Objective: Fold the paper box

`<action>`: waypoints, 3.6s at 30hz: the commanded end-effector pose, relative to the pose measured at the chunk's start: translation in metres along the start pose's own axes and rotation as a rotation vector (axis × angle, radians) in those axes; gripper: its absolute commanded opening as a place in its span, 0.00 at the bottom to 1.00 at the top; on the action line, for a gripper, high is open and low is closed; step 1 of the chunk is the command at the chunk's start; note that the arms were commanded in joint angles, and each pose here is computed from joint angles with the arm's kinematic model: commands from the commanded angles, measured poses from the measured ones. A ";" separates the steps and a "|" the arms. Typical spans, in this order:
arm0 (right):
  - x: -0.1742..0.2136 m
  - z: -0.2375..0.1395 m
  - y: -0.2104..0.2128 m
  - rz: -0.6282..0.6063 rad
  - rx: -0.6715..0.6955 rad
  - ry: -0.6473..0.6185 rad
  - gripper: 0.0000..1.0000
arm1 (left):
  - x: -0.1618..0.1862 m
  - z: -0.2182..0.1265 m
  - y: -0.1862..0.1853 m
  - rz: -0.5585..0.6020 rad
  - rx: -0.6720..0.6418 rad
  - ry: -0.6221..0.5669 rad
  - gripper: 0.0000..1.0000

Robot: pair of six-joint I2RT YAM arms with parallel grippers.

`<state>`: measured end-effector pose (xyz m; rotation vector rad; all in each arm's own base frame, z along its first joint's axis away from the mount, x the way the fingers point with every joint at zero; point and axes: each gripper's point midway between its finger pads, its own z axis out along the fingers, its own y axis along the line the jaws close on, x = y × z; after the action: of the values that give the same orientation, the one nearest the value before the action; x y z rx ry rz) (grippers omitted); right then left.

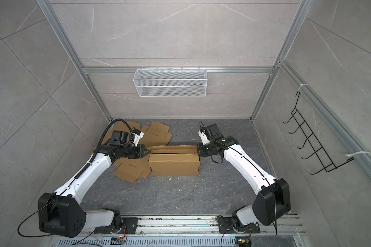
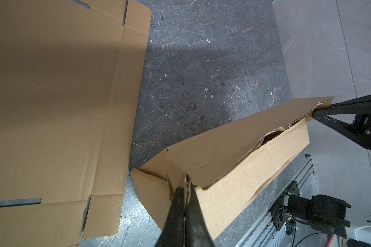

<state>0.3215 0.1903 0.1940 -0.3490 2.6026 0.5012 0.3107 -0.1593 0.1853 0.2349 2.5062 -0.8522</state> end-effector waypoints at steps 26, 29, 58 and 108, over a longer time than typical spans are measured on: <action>-0.029 0.002 0.105 -1.029 -0.034 0.019 0.99 | 0.060 0.012 0.015 -0.085 -0.041 0.202 0.02; -0.027 0.011 0.114 -1.043 -0.083 0.046 0.99 | 0.060 0.013 0.015 -0.083 -0.040 0.202 0.02; 0.007 0.068 0.118 -1.138 -0.064 0.201 0.93 | 0.052 0.008 0.004 -0.060 0.009 0.168 0.01; 0.018 0.085 0.109 -1.133 0.023 0.167 0.56 | -0.038 -0.036 -0.011 -0.305 0.278 -0.109 0.60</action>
<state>0.3094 0.3271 0.1648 -1.7220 2.0110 0.0555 0.3170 -0.1408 0.2182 -0.1307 2.3958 -1.2425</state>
